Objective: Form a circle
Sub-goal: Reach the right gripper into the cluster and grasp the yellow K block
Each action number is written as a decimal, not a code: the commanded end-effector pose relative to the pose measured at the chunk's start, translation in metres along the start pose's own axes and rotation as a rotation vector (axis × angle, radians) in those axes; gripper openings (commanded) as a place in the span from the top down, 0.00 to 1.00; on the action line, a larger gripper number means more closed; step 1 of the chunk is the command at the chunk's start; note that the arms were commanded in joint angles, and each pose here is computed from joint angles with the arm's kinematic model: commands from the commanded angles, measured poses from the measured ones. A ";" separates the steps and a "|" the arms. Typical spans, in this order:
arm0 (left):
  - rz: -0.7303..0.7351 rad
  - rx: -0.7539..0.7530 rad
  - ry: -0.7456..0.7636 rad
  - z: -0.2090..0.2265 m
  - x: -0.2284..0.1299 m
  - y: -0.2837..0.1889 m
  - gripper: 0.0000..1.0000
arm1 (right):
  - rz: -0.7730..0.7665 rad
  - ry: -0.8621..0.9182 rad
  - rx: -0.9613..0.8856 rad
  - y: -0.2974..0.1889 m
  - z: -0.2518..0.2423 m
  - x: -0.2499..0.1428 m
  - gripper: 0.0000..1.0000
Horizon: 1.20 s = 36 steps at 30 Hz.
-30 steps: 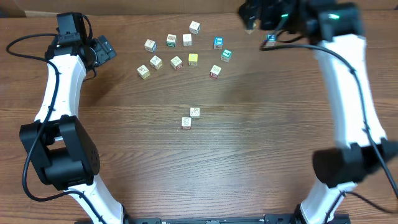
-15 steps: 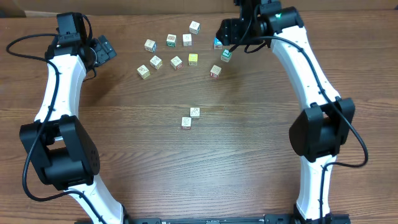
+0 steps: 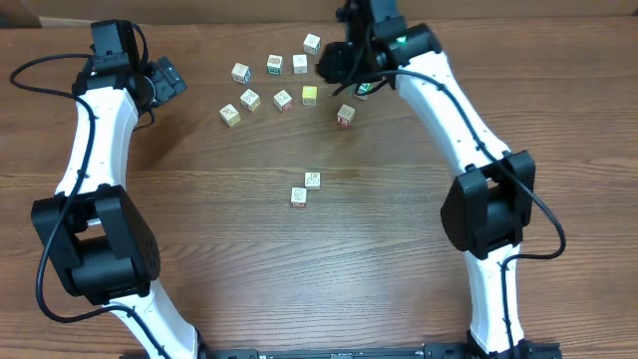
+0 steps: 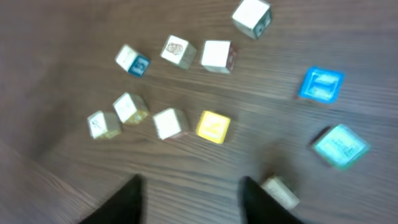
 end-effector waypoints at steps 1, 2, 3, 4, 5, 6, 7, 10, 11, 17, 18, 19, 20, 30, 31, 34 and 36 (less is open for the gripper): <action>-0.021 -0.014 0.001 -0.005 0.006 -0.007 0.00 | -0.054 -0.009 -0.115 0.006 0.009 0.001 0.28; -0.021 -0.014 0.001 -0.005 0.006 -0.007 0.00 | -0.067 -0.022 -0.149 0.008 0.011 0.000 0.26; -0.021 -0.013 0.000 -0.005 0.006 -0.007 0.01 | -0.086 -0.036 -0.196 0.008 0.013 -0.001 0.24; -0.021 -0.013 0.000 -0.005 0.006 -0.007 0.00 | -0.107 -0.039 -0.237 0.008 0.014 -0.001 0.23; -0.021 -0.013 0.000 -0.005 0.006 -0.007 0.00 | -0.145 -0.034 -0.302 0.007 0.014 0.001 0.22; -0.021 -0.013 0.001 -0.005 0.006 -0.007 0.01 | -0.174 -0.026 -0.341 0.006 0.014 0.003 0.21; -0.021 -0.014 0.002 -0.006 0.005 -0.007 0.01 | -0.202 -0.018 -0.370 0.005 0.014 0.005 0.21; -0.020 -0.015 0.003 -0.007 0.005 -0.007 0.00 | -0.279 0.007 -0.386 0.002 0.021 0.015 0.01; -0.020 -0.015 0.003 -0.007 0.005 -0.007 0.00 | -0.288 0.008 -0.364 0.003 0.025 0.017 0.00; -0.021 -0.014 0.002 -0.006 0.005 -0.007 0.00 | -0.302 0.016 -0.313 0.004 0.028 0.024 0.18; -0.021 -0.014 0.001 -0.005 0.005 -0.007 0.00 | -0.288 0.020 -0.307 0.004 0.025 0.023 0.34; -0.021 -0.014 0.001 -0.005 0.005 -0.007 0.01 | -0.274 0.024 -0.306 0.006 0.022 0.022 0.49; -0.021 -0.014 0.001 -0.005 0.005 -0.007 0.00 | -0.258 0.030 -0.309 0.008 0.016 0.019 0.60; -0.021 -0.013 0.001 -0.005 0.006 -0.007 0.00 | -0.224 0.034 -0.303 0.034 0.001 0.002 0.74; -0.021 -0.013 0.001 -0.005 0.006 -0.007 0.01 | -0.228 0.034 -0.301 0.037 0.000 0.001 0.65; -0.021 -0.014 0.001 -0.005 0.005 -0.007 0.00 | -0.246 0.034 -0.291 0.049 -0.004 -0.003 0.51; -0.021 -0.014 0.001 -0.005 0.005 -0.007 0.00 | -0.263 0.034 -0.282 0.057 -0.007 -0.005 0.46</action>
Point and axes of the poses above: each gripper's point midway between its finger pads, its own y axis out along the fingers, its own z axis along the line the jaws close on, x = y × z, the point moved 2 cm from there along -y, back along the fingers, and after that the axes turned 3 degrees about y, right-handed, at the moved point
